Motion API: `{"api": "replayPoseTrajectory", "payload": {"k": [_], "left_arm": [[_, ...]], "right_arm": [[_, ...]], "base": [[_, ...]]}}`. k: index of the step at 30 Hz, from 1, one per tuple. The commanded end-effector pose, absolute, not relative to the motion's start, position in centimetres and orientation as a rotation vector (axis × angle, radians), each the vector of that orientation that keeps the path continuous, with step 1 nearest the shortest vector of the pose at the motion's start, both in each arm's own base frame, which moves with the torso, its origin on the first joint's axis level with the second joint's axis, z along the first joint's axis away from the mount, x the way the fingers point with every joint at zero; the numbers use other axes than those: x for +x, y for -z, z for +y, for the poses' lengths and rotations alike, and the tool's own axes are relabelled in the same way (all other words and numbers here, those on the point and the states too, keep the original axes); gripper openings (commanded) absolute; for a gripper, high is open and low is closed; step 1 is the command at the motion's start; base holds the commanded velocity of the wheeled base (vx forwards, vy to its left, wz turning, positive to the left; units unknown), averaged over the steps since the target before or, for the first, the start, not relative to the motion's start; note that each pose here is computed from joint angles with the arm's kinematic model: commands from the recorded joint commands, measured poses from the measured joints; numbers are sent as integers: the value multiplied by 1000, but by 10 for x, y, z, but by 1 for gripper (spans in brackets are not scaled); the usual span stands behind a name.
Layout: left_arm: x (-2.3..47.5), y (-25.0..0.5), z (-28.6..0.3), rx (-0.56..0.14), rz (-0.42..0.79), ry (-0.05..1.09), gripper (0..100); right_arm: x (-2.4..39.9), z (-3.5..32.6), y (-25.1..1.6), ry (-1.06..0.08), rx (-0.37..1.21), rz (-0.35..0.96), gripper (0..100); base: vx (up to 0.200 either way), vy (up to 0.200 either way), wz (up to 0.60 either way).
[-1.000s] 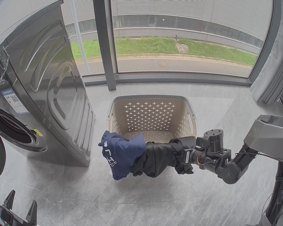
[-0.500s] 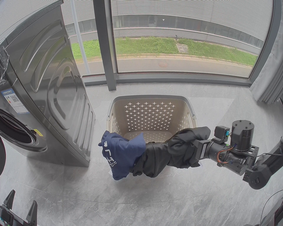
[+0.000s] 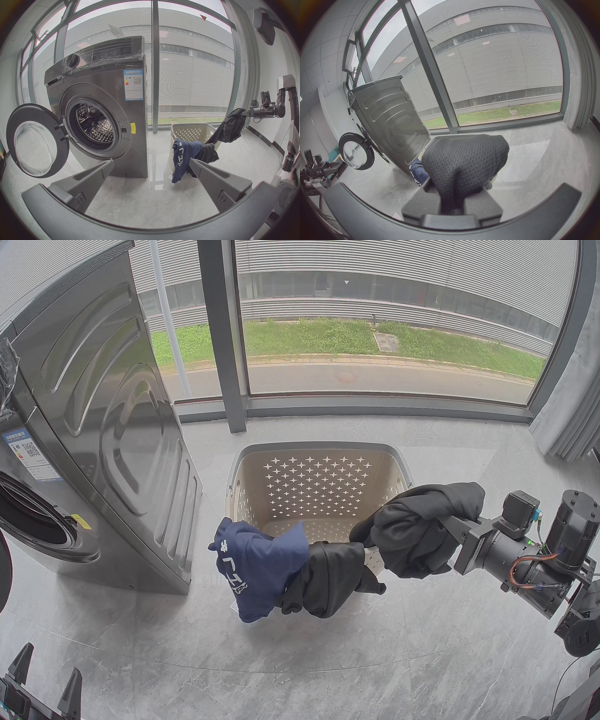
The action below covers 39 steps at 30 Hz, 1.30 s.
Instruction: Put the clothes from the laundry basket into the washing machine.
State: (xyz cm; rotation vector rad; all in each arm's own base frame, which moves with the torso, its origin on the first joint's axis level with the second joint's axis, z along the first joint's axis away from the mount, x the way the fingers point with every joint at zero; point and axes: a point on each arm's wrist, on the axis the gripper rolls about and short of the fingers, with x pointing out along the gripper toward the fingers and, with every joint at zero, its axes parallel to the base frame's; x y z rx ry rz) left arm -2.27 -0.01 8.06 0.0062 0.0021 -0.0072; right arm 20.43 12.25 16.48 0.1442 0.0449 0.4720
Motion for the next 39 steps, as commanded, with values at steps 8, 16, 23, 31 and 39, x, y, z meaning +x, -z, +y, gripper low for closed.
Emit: {"api": "replayPoseTrajectory", "payload": {"k": [8,16,23,31,39], "left_arm": [[-23,-76,0,0,6,9,100],[-22,-76,0,-3,8,11,100],[-22,-76,0,-3,8,11,100],[-22,-76,0,-5,9,12,100],[-22,-76,0,-8,9,12,100]], "right_arm": [[196,122,-174,-494,161,9,0],[195,126,-173,-512,164,16,0],[195,127,-175,-518,182,-2,0],[197,134,-170,-538,187,5,0],[197,135,-170,-543,190,-4,0]], "base": [[-200,0,0],[-200,0,0],[-29,0,0],[0,200,0],[0,200,0]]}}
